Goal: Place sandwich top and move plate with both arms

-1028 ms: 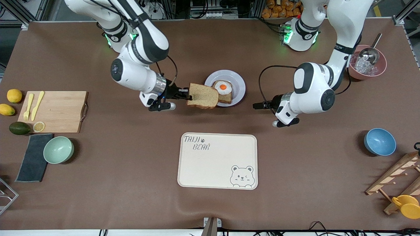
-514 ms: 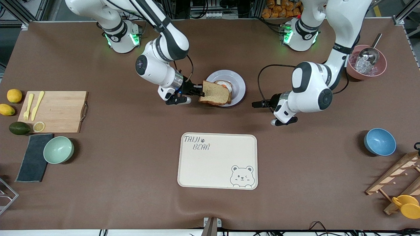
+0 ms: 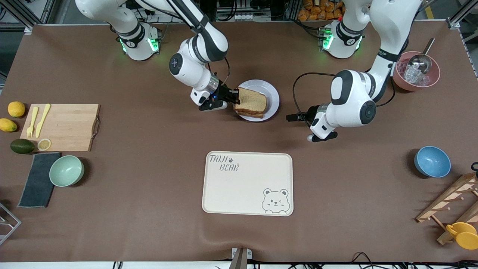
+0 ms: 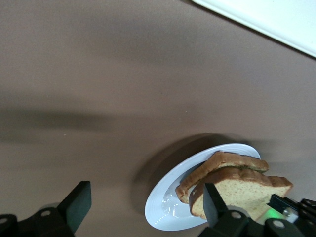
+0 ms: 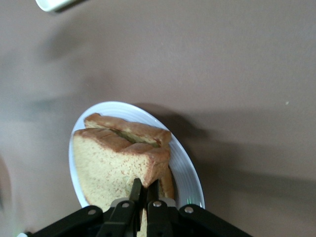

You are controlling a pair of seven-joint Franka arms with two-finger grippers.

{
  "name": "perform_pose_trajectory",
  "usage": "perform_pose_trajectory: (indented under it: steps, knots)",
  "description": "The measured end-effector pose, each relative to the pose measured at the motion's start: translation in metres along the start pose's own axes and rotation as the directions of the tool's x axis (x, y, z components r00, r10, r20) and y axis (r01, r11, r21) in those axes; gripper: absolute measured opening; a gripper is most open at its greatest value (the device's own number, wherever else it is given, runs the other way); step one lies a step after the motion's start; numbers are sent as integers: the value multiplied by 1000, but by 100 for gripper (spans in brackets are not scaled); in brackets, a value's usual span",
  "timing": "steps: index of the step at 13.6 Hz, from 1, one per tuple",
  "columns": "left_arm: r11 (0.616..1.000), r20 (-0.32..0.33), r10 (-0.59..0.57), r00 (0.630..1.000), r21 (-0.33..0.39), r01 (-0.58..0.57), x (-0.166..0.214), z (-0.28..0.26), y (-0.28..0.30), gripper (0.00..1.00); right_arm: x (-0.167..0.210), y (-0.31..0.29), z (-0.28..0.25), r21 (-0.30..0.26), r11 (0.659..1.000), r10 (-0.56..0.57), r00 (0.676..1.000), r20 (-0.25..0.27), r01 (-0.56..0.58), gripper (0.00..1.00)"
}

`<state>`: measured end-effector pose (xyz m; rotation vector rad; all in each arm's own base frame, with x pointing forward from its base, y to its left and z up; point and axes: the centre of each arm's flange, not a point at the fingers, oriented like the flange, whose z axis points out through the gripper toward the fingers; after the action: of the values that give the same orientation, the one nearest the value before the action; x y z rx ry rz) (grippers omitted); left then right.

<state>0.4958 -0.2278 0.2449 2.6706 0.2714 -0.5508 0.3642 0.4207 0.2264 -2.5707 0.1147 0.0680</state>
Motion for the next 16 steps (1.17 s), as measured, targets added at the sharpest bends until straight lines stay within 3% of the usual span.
perform_pose_trajectory:
  steps: [4, 7, 10, 13, 16]
  knots:
    - [998, 25, 68, 997, 11, -68, -4, 13, -14, 100, -4, 2, 6, -1, 1000, 20, 1000, -7, -20, 7]
    - [997, 30, 74, 997, -26, -73, -5, 14, -15, 100, -3, 3, 5, 15, 998, 58, 998, -11, -58, 11]
    - [991, 37, 123, 992, -65, -120, -7, 18, -16, 100, 3, 2, 2, 24, 997, 71, 997, -22, -70, 41]
    - [980, 44, 178, 983, -103, -173, -9, 26, -21, 100, 13, 2, -4, 35, 996, 86, 996, -36, -85, 48]
    - [962, 44, 237, 971, -153, -227, -7, 35, -27, 100, 29, 9, -11, 53, 991, 120, 993, -14, -119, 50]
